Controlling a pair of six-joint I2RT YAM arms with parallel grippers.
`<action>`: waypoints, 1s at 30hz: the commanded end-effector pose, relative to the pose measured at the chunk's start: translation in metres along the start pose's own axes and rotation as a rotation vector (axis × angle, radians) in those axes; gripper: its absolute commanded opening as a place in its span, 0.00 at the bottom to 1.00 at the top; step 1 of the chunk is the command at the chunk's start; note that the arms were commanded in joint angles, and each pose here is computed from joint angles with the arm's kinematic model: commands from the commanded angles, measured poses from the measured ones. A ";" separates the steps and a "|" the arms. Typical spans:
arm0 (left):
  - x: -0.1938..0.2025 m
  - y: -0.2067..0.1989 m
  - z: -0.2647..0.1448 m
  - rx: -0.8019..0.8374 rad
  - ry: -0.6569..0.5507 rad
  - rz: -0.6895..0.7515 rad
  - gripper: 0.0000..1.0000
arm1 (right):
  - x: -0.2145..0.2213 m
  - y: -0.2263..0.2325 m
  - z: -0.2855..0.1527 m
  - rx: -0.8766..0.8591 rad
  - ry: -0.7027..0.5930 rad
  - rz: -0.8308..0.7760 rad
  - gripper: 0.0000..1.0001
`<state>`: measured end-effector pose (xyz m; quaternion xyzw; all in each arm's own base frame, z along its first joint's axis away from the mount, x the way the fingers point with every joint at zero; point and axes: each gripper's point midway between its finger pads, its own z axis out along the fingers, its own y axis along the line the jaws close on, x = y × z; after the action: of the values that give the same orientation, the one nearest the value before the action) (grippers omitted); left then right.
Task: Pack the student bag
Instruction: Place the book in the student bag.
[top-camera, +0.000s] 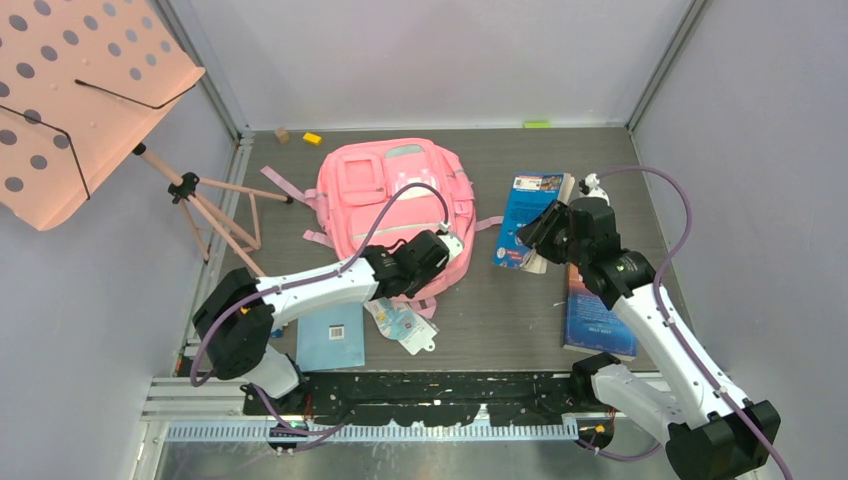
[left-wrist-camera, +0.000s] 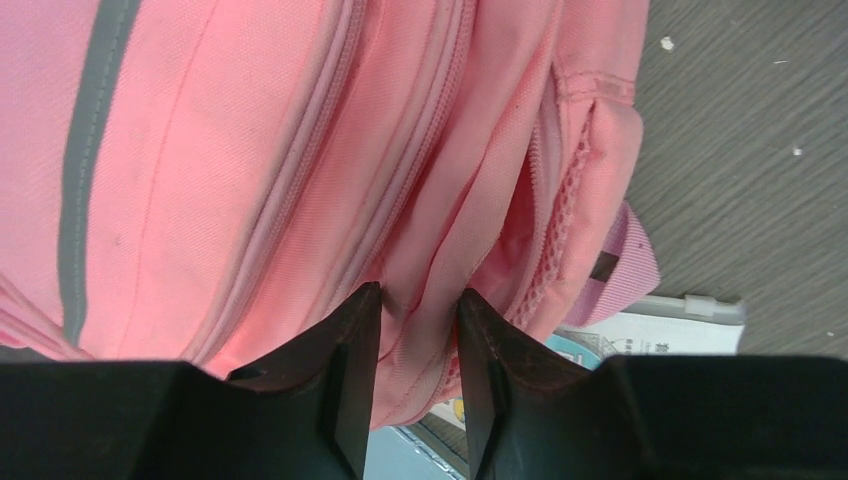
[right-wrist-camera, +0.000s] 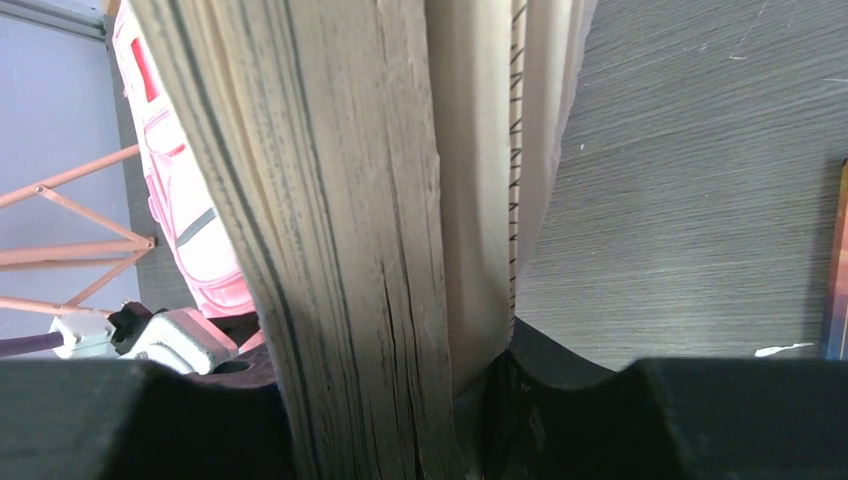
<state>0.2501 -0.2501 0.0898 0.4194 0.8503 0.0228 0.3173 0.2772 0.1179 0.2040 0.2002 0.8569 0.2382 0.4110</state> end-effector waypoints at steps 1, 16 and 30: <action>-0.009 0.023 -0.002 -0.145 -0.024 -0.053 0.33 | -0.022 0.029 -0.013 -0.126 -0.078 0.023 0.00; -0.102 0.080 -0.081 -0.298 -0.337 -0.140 0.00 | 0.016 0.023 -0.012 -0.129 0.077 0.144 0.00; -0.149 0.114 -0.132 -0.327 -0.555 -0.220 0.00 | 0.078 0.072 -0.009 -0.314 0.359 0.300 0.00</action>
<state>0.3138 -0.2443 0.2447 0.3143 0.7915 0.0718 0.5193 0.2228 0.1762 0.1609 0.2419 0.8678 0.3704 0.2265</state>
